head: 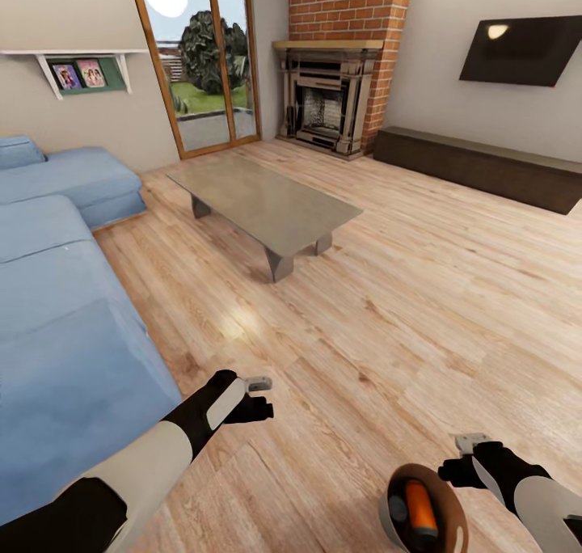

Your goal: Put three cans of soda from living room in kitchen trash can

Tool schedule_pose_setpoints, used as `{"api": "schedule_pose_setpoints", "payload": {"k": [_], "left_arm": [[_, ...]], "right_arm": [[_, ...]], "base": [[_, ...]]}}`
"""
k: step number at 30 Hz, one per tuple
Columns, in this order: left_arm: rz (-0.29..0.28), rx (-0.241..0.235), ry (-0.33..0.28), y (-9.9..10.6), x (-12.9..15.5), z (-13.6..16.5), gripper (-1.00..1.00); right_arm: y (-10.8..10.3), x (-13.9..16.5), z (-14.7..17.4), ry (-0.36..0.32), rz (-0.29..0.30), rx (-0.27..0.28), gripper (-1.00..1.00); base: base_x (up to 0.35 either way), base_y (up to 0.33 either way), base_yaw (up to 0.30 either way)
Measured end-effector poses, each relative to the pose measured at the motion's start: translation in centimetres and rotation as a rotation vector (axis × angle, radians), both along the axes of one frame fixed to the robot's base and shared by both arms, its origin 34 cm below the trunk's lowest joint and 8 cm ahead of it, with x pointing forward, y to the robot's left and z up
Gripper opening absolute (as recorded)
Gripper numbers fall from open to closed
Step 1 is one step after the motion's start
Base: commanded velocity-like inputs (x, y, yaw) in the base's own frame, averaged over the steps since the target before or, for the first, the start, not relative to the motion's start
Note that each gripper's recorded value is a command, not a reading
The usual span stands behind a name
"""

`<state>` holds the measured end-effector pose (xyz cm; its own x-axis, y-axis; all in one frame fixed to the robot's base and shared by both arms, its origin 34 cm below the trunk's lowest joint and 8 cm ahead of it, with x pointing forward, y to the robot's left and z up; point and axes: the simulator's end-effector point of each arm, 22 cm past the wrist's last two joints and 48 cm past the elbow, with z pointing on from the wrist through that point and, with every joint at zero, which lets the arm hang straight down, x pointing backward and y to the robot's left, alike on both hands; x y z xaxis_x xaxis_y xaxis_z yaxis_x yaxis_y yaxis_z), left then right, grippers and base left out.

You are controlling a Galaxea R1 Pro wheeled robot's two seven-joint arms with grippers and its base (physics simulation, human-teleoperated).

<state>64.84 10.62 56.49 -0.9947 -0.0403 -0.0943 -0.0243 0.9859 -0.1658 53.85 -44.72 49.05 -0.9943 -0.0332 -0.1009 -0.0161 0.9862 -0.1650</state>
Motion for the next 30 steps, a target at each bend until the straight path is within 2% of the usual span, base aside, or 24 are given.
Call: {"api": "schedule_pose_setpoints", "payload": {"k": [30], "left_arm": [[-0.001,-0.001,-0.034,-0.1,0.8,6.6,1.00]], "right_arm": [[0.0,1.2,6.3,-0.036,0.000,0.000,1.00]], "base": [[0.000,0.000,0.000]]}}
